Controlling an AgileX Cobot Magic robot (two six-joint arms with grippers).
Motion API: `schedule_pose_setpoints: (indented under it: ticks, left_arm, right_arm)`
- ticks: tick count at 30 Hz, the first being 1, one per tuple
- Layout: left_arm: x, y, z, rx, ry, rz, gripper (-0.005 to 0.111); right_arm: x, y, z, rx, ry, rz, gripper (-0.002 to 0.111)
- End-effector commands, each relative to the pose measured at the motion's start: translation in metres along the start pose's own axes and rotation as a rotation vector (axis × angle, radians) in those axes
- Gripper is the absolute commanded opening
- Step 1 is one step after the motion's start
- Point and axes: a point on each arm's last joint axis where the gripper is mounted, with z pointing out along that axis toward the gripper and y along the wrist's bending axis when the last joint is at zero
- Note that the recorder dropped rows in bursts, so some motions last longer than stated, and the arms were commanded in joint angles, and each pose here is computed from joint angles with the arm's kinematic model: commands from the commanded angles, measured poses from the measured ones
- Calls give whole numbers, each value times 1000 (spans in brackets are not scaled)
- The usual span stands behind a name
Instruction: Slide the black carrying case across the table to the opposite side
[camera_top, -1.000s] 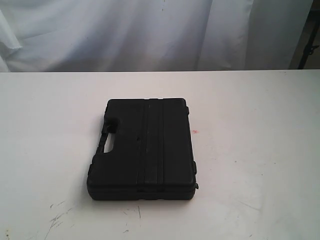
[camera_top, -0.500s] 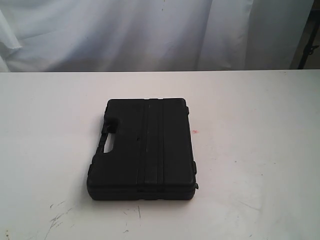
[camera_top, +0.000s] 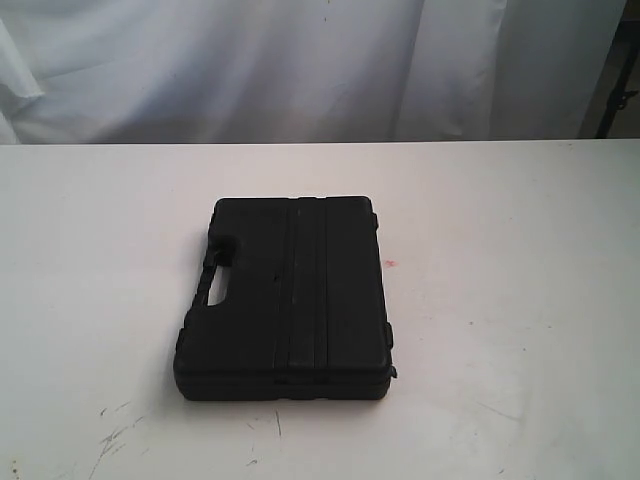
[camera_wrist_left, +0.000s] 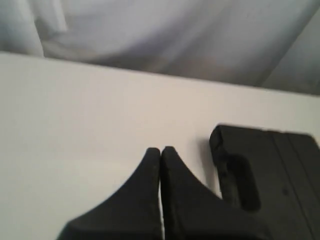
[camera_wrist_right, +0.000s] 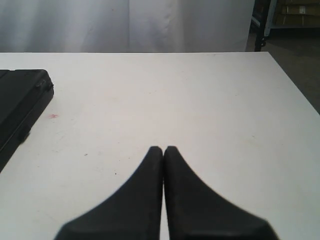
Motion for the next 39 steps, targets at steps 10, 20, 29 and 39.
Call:
schedule_pose_setpoints:
  ticks: [10,20,29,39]
  left_arm:
    - [18,3,66,-23,354,-54,0]
    - [-5,-4,128,23,584,-60,0]
    - [-13,-26,185,65,731,1,0]
    - [2,-75,234,129,814,96,0]
  right_arm:
    - [-1,-1,0,9,-18,-5,0]
    - [-1,-1,0,9,-18,-5,0]
    - [-1,-1,0,9,-18,-5,0]
    - [-1,-1,0,9,-18,-5,0]
